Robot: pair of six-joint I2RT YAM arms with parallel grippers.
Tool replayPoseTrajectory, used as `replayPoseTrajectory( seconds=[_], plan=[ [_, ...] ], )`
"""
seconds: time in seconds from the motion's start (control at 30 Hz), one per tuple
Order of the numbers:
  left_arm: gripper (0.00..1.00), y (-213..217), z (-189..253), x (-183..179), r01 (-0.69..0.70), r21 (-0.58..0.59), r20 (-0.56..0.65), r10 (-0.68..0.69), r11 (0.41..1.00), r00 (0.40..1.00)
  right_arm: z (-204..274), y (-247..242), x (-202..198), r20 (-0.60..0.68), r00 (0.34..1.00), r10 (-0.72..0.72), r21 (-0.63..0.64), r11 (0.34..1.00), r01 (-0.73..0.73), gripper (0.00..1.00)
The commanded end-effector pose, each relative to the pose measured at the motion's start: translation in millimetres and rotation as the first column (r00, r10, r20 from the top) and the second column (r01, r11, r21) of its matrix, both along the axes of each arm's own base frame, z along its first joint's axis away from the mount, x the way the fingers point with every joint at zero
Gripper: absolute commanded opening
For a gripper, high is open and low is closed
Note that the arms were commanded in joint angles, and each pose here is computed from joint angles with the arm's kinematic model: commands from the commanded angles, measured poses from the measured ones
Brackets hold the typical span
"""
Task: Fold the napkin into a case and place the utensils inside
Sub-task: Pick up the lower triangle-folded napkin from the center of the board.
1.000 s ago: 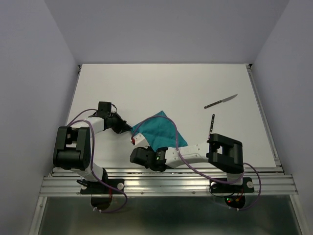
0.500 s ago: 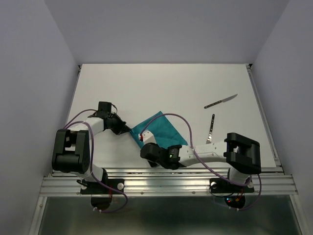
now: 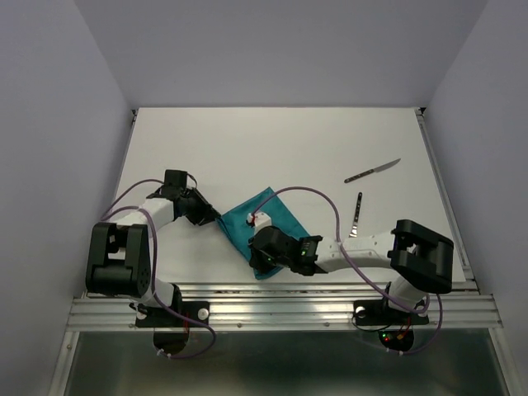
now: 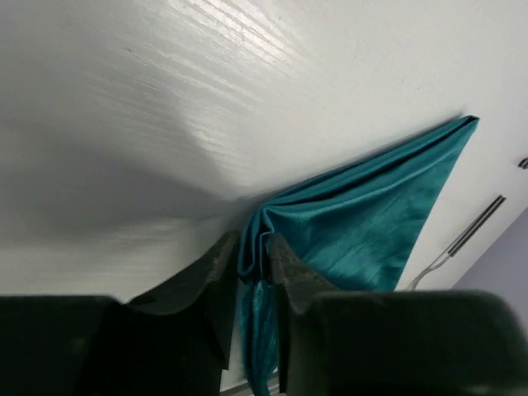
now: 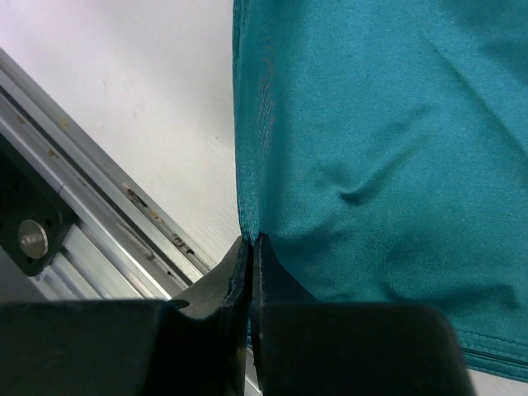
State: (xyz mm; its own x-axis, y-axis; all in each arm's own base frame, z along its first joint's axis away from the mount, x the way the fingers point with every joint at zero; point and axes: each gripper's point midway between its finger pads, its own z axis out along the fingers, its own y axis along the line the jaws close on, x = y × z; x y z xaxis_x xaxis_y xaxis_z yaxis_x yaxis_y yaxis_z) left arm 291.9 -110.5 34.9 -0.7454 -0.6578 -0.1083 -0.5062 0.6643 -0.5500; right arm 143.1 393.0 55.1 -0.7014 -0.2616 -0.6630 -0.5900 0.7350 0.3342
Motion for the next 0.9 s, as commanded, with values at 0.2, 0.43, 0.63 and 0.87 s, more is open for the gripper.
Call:
replayPoseTrajectory(
  seconds=[0.2, 0.43, 0.63, 0.87],
  plan=[
    [0.75, -1.2, 32.1, 15.2, 0.077, 0.029, 0.138, -0.080, 0.997, 0.987, 36.6, 20.6, -0.1, -0.037, 0.998, 0.049, 0.191, 0.981, -0.041, 0.01],
    [0.93, 3.8, 27.9, 3.1, 0.088, 0.061, 0.128, -0.095, 0.994, 0.987, 39.6, 19.1, 4.2, -0.048, 0.998, 0.043, 0.216, 0.976, -0.031, 0.01],
    [0.93, 6.0, 20.5, -1.9, 0.092, 0.074, 0.115, -0.101, 0.993, 0.988, 38.8, 16.9, 5.4, -0.056, 0.998, 0.039, 0.223, 0.974, -0.026, 0.01],
    [0.93, 7.2, 16.7, -4.1, 0.113, 0.101, 0.114, -0.125, 0.988, 0.986, 43.8, 15.4, 8.6, -0.053, 0.998, 0.029, 0.243, 0.970, -0.016, 0.01]
  ],
)
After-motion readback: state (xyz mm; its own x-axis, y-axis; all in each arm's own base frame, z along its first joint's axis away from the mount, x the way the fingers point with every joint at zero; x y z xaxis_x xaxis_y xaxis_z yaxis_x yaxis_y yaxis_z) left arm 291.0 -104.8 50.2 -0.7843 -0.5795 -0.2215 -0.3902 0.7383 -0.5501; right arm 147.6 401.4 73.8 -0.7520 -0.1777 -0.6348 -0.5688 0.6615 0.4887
